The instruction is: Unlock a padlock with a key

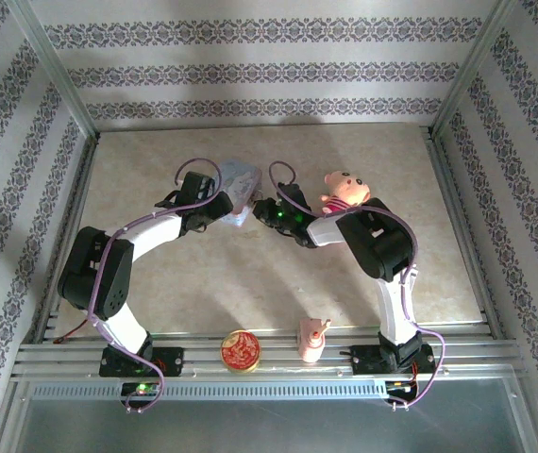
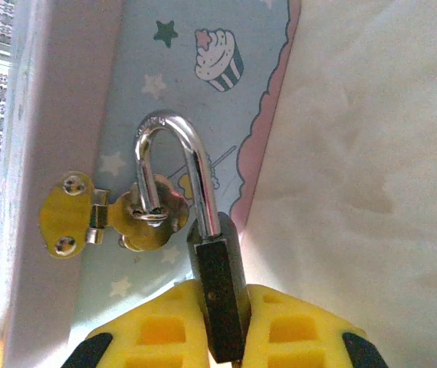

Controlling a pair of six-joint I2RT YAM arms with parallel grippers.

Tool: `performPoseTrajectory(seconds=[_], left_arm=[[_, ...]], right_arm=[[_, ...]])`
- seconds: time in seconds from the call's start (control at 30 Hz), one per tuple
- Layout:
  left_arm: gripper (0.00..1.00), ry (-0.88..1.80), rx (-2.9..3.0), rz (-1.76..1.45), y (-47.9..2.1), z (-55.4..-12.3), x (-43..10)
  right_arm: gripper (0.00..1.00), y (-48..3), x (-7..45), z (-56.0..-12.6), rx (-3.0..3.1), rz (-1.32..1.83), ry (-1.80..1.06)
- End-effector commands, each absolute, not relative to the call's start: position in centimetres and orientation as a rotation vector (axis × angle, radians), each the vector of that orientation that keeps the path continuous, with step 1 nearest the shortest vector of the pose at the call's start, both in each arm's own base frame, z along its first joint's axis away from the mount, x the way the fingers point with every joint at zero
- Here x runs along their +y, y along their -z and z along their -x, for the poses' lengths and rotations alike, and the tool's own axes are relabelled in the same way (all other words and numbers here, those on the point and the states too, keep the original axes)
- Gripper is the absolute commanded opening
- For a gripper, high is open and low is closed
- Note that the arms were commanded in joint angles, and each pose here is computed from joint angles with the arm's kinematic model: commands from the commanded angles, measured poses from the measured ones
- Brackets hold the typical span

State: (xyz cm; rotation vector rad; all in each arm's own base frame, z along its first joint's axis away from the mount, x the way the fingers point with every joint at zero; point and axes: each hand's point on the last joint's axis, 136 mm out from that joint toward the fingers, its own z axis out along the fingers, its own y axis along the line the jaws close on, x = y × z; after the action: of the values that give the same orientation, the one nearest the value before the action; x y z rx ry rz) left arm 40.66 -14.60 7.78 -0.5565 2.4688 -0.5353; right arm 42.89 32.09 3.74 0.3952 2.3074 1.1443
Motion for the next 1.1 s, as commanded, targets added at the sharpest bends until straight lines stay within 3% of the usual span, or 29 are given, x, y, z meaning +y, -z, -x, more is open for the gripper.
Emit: performPoseTrajectory(seconds=[0.0, 0.4, 0.7, 1.07], left_arm=[[0.74, 0.408, 2.568, 0.605, -5.4, -38.4, -12.0], [0.74, 0.43, 2.555, 0.623, -5.8, -38.6, -11.8], [0.98, 0.559, 2.466, 0.647, -8.1, -39.6, -13.0], [0.99, 0.652, 2.422, 0.684, -7.7, -40.5, -14.6]], right_arm=[[0.0, -5.7, 29.9, -43.9, 2.227, -0.413, -1.099], [0.0, -4.9, 29.3, -42.9, 2.206, -0.499, -1.1], [0.0, -4.5, 30.1, -42.2, 2.195, -0.521, -1.127], [0.0, -3.8, 30.2, -41.6, 2.166, -0.566, -1.162]])
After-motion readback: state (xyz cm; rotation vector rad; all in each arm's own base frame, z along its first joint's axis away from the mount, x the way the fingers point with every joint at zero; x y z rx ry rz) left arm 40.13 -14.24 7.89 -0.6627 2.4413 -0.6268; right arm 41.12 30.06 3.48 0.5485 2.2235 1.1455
